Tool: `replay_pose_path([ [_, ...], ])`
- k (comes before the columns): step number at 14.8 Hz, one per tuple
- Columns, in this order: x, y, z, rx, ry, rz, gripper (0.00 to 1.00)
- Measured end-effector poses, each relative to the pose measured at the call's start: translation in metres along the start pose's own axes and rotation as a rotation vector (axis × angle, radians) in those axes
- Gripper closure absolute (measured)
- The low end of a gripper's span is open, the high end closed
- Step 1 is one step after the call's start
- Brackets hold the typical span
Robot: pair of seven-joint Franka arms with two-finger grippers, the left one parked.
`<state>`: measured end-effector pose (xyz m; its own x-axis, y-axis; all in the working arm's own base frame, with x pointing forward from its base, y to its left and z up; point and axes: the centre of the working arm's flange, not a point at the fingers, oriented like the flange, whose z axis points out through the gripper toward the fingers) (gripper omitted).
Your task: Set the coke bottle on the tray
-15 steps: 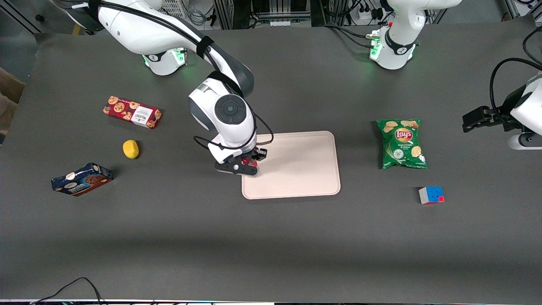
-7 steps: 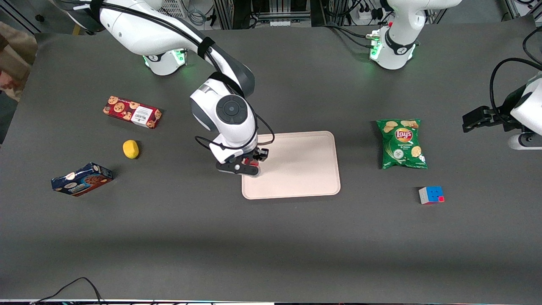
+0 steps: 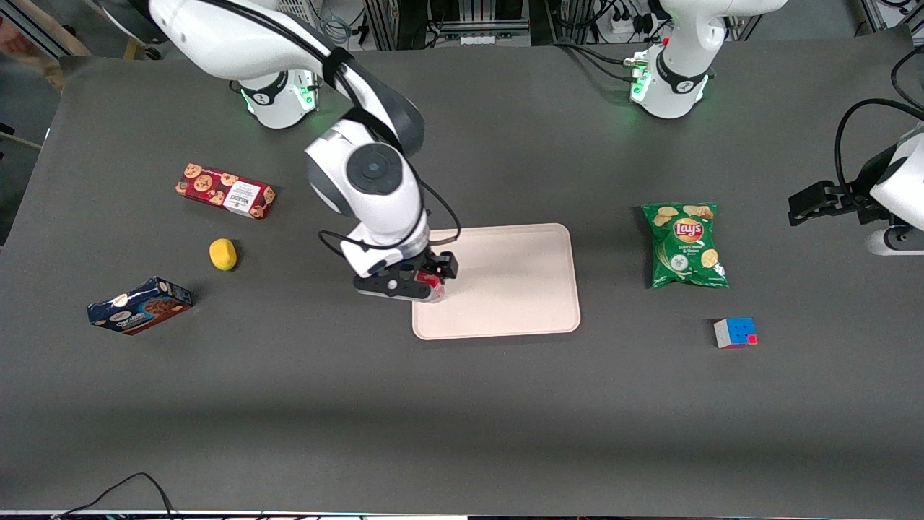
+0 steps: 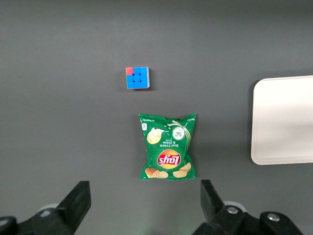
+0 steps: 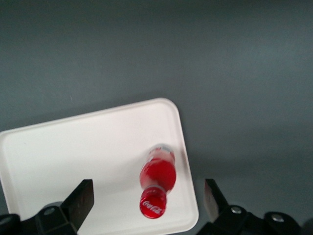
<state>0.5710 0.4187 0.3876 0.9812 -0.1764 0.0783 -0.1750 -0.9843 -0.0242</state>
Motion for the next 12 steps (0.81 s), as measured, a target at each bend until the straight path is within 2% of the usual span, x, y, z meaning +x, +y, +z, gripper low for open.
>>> replay_pose_path([
  [2,0.023,0.030,-0.042,0.013,0.023,-0.063,0.00],
  [4,0.052,0.079,-0.084,0.033,0.012,-0.138,0.00],
  [8,0.099,0.209,-0.162,0.032,0.005,-0.193,0.00],
  [10,0.112,0.275,-0.185,0.035,0.006,-0.198,0.00],
  [12,0.120,0.332,-0.194,0.017,-0.003,-0.222,0.00],
])
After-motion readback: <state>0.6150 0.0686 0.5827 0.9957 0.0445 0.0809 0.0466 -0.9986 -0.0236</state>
